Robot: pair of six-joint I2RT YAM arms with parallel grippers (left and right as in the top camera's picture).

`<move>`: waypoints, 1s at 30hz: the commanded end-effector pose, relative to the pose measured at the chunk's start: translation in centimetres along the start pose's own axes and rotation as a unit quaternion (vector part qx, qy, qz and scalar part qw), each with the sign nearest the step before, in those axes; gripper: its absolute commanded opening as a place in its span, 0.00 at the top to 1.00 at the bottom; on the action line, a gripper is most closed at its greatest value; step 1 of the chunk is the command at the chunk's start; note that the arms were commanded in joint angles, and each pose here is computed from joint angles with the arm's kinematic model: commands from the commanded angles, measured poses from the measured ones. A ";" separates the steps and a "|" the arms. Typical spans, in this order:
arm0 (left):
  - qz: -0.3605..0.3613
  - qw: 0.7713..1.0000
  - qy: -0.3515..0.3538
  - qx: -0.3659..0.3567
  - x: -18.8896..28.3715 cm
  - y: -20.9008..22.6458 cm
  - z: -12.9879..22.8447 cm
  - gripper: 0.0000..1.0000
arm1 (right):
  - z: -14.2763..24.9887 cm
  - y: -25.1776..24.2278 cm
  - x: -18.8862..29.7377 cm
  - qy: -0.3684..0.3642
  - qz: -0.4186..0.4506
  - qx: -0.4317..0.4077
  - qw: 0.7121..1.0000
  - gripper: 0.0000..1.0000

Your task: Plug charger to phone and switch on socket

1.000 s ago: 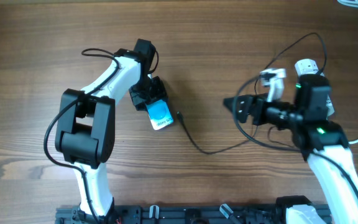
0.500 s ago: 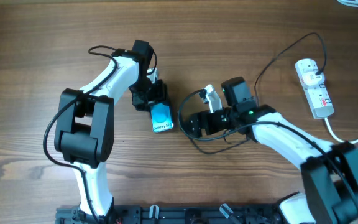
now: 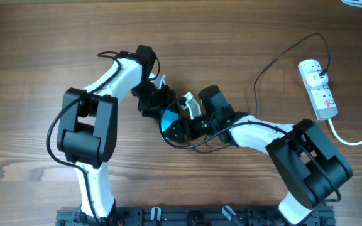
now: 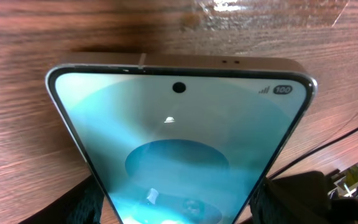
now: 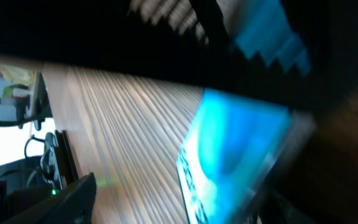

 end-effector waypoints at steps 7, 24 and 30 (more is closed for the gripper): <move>-0.002 0.999 0.027 -0.021 -1.5 -0.7 1.3 0.35 | -1.3 -1.8 -0.2 -0.030 0.051 -0.003 0.998 0.57; -0.006 0.998 0.034 -0.044 -2.5 -2.0 2.4 0.14 | -1.4 -1.6 -0.2 -0.030 0.045 0.001 0.999 0.96; -0.003 0.998 0.033 -0.043 -2.4 -2.0 2.3 0.00 | -2.1 -0.1 -0.2 -0.040 0.002 0.011 0.999 0.96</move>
Point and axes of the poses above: each gripper's point midway between its finger pads, its own x axis back along the fingers, its own y axis along the line the jaws close on, z = x × y, the point moved 1 cm from there along x, back along the fingers, and after that the axes turned 14 degrees about x, right-handed, at the moved point
